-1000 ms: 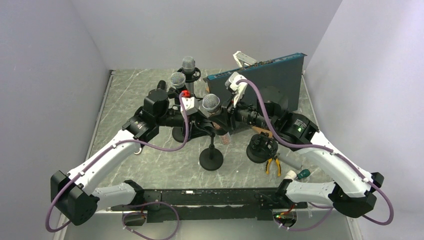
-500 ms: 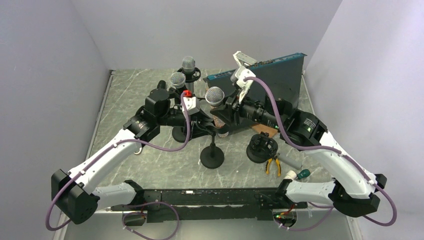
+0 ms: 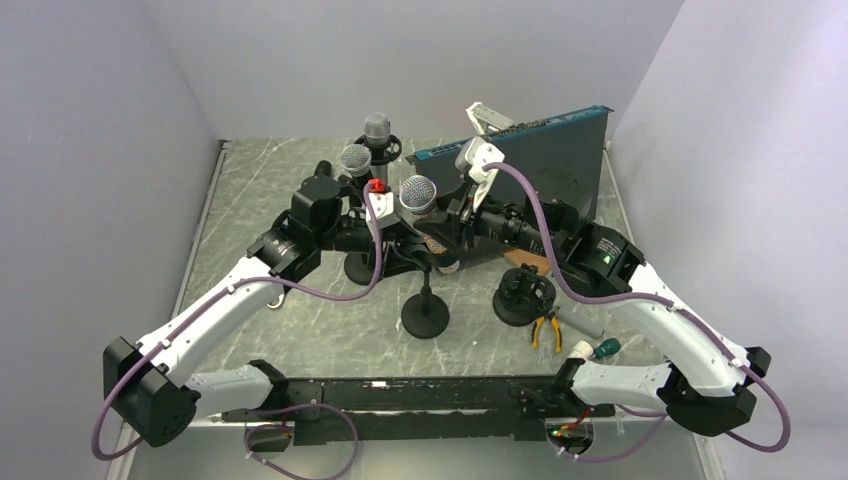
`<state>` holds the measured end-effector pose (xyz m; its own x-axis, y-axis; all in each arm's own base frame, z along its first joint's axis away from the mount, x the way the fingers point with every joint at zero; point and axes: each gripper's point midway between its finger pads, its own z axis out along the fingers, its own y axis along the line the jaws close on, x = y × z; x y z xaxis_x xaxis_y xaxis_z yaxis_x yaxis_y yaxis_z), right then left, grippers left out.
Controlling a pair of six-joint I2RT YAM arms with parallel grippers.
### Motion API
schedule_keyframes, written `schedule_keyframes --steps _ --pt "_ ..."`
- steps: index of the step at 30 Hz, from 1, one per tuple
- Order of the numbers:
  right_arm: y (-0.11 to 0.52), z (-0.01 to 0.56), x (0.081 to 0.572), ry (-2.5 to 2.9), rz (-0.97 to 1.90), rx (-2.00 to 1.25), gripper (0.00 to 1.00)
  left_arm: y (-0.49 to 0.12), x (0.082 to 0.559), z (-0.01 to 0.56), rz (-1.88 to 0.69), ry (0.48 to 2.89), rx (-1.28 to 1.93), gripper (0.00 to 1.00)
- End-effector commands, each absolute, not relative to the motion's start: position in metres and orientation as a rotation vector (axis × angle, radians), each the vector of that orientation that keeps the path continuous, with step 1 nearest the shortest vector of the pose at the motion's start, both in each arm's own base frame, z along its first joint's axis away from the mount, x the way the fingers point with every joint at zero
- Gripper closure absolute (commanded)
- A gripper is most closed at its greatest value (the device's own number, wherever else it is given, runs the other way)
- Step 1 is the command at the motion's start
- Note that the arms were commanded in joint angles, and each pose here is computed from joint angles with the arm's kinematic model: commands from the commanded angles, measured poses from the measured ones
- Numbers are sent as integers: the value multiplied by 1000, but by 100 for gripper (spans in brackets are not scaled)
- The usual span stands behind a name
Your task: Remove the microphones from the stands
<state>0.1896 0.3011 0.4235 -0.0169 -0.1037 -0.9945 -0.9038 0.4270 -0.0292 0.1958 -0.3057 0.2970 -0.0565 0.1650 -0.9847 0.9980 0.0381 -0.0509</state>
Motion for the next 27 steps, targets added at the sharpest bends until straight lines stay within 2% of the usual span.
schedule_keyframes --steps 1,2,9,11,16,20,23,25,27 --pt "298 447 177 1359 877 -921 100 -300 193 293 -1129 1412 1255 39" --pt "296 446 177 1365 872 -919 100 -299 192 294 -1124 1404 1256 32" --pt "300 446 176 1377 882 -945 100 -299 190 298 -1129 1385 1256 17" --pt "302 444 176 1381 886 -953 100 -300 188 300 -1143 1373 1256 7" --pt "304 444 176 1382 892 -957 100 -302 194 307 -1155 1351 1242 5" --pt "305 445 176 1378 896 -959 100 -306 195 308 -1201 1347 1248 12" --pt "306 444 175 1380 900 -966 100 -308 193 307 -1225 1341 1260 21" --pt "306 445 175 1379 901 -964 100 -308 192 305 -1234 1345 1279 37" --pt "306 449 175 1369 902 -962 100 -309 194 299 -1228 1381 1293 65"
